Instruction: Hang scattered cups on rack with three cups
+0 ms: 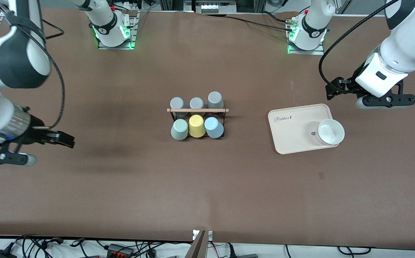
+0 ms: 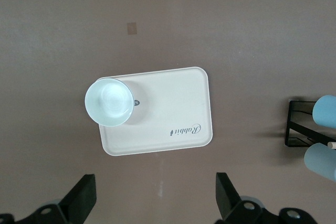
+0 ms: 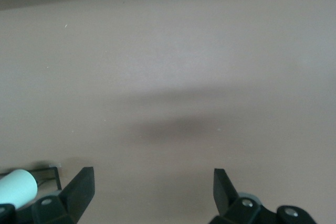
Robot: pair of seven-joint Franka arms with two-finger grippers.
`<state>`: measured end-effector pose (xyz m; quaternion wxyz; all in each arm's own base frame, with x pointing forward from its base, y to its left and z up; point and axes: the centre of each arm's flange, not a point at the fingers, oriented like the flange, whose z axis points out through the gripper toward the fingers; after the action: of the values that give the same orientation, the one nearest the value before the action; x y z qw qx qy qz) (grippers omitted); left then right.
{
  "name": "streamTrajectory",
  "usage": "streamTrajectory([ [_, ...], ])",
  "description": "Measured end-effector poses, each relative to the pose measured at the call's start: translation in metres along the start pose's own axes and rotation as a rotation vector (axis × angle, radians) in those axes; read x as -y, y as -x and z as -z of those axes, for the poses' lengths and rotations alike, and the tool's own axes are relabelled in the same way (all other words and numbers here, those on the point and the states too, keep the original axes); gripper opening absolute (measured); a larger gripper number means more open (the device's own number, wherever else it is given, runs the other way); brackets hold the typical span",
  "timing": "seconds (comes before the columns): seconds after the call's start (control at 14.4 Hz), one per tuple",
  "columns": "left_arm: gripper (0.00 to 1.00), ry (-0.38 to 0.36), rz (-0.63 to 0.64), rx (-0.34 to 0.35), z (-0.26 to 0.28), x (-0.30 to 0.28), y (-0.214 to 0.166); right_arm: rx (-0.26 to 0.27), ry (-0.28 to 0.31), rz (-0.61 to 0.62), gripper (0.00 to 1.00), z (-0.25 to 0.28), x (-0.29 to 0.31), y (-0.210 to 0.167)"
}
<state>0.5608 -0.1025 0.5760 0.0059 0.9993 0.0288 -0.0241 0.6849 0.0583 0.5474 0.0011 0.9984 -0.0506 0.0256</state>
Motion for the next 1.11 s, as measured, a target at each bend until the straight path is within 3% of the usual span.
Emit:
streamTrajectory([
  [0.35, 1.00, 0.000, 0.000, 0.000, 0.000, 0.000, 0.000, -0.011, -0.004, 0.067, 1.00, 0.042, -0.081, 0.018],
  [0.77, 1.00, 0.000, 0.000, 0.000, 0.000, 0.000, 0.000, 0.031, -0.007, 0.091, 1.00, 0.043, -0.073, 0.040],
  [1.11, 1.00, 0.000, 0.000, 0.000, 0.000, 0.000, 0.000, 0.020, -0.014, 0.084, 1.00, 0.016, -0.082, 0.081],
])
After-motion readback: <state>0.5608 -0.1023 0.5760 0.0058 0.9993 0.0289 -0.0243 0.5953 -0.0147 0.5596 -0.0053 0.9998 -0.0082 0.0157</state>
